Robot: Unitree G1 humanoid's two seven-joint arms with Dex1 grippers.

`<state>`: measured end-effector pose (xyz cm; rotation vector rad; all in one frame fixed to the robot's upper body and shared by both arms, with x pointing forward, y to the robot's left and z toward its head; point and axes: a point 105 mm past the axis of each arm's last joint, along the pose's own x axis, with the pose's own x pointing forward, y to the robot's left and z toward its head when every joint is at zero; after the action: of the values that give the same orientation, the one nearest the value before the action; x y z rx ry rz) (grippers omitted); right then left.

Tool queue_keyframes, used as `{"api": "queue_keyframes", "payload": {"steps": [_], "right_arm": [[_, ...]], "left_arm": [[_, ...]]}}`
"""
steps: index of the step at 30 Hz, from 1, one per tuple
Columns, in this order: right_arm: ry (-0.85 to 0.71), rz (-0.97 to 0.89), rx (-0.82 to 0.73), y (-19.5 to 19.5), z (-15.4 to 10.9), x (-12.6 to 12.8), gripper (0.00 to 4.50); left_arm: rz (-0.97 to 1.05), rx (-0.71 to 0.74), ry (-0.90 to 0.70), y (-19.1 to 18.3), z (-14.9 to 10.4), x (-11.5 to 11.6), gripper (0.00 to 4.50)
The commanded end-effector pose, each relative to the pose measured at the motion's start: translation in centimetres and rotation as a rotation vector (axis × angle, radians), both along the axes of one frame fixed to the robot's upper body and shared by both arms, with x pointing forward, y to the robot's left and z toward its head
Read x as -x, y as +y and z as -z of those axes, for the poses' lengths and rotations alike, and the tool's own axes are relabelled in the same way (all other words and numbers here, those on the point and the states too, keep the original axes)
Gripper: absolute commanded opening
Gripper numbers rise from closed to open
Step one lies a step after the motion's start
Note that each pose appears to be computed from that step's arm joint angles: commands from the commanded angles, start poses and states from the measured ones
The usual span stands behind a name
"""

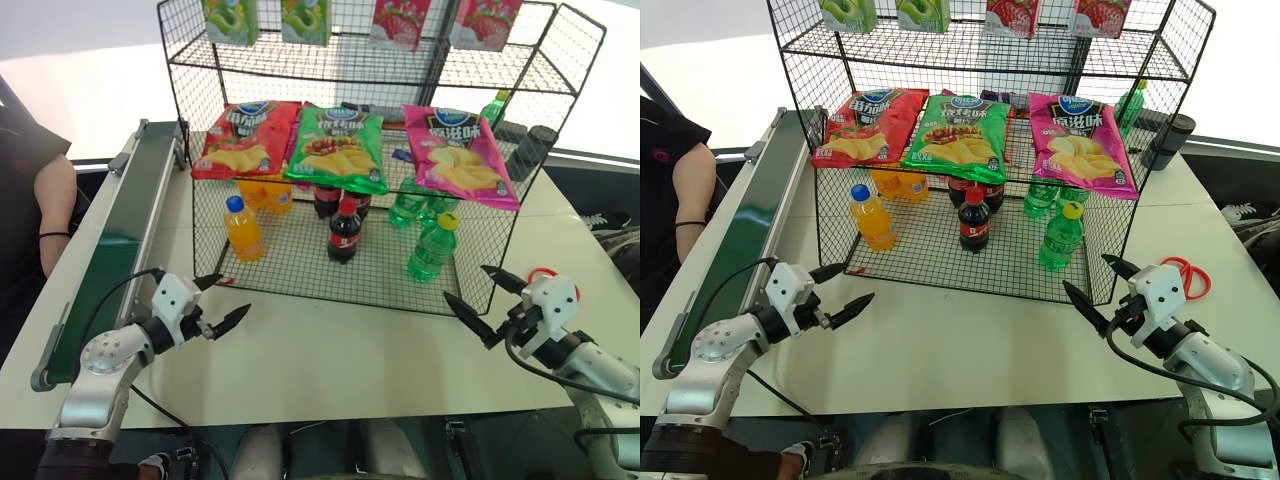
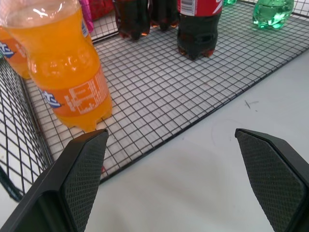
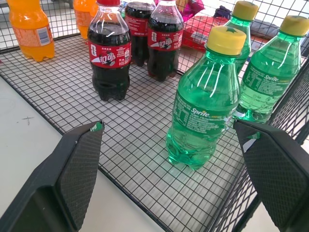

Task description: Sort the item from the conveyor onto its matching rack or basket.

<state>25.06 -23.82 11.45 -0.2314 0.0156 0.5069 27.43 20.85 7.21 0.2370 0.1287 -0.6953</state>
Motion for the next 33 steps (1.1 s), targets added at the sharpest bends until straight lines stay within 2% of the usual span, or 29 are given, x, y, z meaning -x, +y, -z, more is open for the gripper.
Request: {"api": "queue_keyframes", "payload": {"steps": [1, 33], "right_arm": [[-0.049, -0.015, 0.016, 0.22, -1.41, -0.08, 4.46], [-0.046, -0.02, 0.006, 0.65, -1.24, -0.03, 4.46]], "left_arm": [[-0.015, -0.004, -0.073, 0.52, -1.72, -0.19, 4.5], [-0.024, -0.001, -0.078, -0.32, -1.59, -0.74, 4.5]]}}
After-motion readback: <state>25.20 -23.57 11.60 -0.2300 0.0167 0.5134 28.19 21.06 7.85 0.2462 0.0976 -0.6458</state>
